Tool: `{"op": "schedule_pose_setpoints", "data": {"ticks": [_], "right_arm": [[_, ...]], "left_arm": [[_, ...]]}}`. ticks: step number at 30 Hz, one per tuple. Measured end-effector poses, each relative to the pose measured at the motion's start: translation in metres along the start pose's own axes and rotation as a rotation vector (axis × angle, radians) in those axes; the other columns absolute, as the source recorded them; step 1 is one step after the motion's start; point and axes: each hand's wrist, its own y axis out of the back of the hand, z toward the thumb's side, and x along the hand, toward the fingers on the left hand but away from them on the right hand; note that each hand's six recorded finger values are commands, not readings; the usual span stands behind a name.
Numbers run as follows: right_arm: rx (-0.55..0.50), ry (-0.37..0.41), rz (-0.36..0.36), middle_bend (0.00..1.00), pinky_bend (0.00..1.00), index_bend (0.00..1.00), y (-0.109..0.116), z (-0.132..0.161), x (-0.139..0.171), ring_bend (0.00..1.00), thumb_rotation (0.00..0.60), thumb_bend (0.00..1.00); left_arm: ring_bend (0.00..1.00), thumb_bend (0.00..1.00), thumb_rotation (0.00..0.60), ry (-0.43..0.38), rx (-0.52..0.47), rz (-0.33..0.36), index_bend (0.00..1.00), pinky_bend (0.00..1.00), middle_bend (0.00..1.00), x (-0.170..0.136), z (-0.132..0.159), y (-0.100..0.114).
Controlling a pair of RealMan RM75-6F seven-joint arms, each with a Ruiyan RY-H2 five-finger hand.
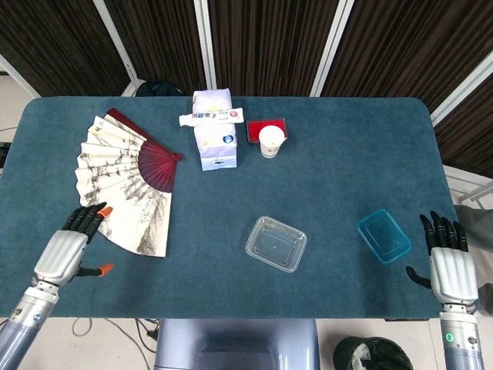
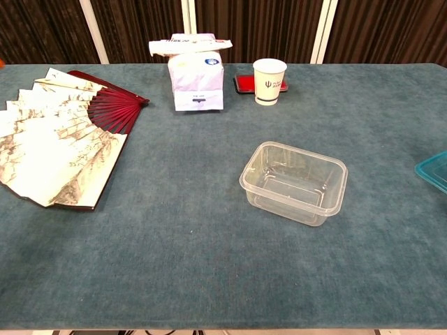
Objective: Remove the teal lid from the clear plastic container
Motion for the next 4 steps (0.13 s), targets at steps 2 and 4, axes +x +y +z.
{"op": "schedule_pose_setpoints", "data": {"ticks": [2,4], "right_arm": [[-0.014,0.016,-0.017,0.0,0.0,0.0,0.004,-0.003,0.005,0.0,0.6,0.24],[-0.04,0.03,-0.024,0.0,0.0,0.0,0.007,-0.006,0.01,0.0,0.6,0.24]], "left_arm": [[0.0,0.01,0.6,0.01,0.042,0.044,0.0,0.0,0.0,-0.009,-0.01,0.004],[0.0,0.0,0.6,0.013,0.092,0.089,0.0,0.0,0.0,-0.016,-0.019,0.008]]}}
